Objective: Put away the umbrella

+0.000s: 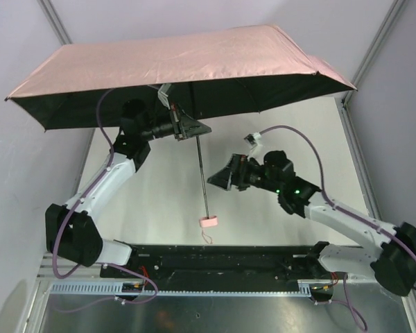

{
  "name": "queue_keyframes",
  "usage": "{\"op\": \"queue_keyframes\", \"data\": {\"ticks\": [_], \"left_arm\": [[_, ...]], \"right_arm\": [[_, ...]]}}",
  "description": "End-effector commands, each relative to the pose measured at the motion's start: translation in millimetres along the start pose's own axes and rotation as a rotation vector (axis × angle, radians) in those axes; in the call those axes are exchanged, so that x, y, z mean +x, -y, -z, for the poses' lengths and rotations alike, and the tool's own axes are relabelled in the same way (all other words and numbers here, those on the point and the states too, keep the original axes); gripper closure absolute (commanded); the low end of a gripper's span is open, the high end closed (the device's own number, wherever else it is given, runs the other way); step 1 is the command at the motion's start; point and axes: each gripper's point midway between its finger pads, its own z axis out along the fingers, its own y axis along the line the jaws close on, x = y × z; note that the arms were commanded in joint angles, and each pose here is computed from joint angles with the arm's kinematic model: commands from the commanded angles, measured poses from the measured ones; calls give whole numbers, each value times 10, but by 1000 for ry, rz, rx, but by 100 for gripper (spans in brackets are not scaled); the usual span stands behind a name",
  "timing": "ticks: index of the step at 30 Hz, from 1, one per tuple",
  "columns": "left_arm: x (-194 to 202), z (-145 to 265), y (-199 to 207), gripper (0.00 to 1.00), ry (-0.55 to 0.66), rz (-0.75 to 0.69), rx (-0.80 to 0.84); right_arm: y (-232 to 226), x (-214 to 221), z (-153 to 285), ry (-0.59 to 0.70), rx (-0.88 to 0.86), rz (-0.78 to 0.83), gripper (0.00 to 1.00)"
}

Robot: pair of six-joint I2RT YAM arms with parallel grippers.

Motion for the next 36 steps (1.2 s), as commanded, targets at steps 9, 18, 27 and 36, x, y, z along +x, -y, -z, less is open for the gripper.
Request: {"op": "queue_keyframes", "data": {"ticks": [9, 18, 27, 36], "left_arm": [[-90, 266, 265, 100, 90, -131, 49], [-113, 311, 233, 100, 106, -141, 39], [-119, 345, 259, 61, 105, -163, 48], [-122, 456, 334, 22, 137, -199, 52]], "right_arm": [[-691, -360, -517, 239, -307, 60, 32], [-851, -299, -693, 186, -428, 17, 80], [-882, -382, -625, 234, -417, 7, 100], [-833, -940, -78, 466, -346, 11, 100]]}}
